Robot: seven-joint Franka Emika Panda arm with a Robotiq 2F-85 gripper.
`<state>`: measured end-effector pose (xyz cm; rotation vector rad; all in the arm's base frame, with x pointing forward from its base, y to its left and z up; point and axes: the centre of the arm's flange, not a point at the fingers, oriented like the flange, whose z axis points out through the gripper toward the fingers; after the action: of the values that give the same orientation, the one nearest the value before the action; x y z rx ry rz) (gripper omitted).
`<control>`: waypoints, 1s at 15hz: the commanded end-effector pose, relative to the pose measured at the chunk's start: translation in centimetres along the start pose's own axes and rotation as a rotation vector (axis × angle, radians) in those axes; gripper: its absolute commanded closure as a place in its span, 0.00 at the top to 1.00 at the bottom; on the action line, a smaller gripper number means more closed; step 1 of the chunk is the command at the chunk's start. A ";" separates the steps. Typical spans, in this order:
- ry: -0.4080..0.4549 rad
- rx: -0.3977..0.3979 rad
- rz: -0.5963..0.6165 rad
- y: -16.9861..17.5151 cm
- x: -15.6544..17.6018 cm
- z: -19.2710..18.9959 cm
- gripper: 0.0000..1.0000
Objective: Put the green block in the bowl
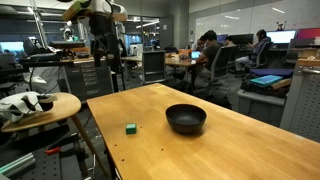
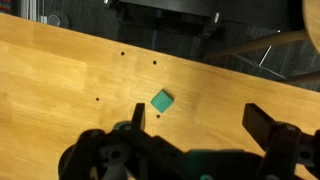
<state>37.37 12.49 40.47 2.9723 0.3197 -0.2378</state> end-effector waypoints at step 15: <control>0.009 -0.031 0.189 -0.8 1.1 1.5 1.00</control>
<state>37.55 12.51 39.70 2.9741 0.1928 -0.2294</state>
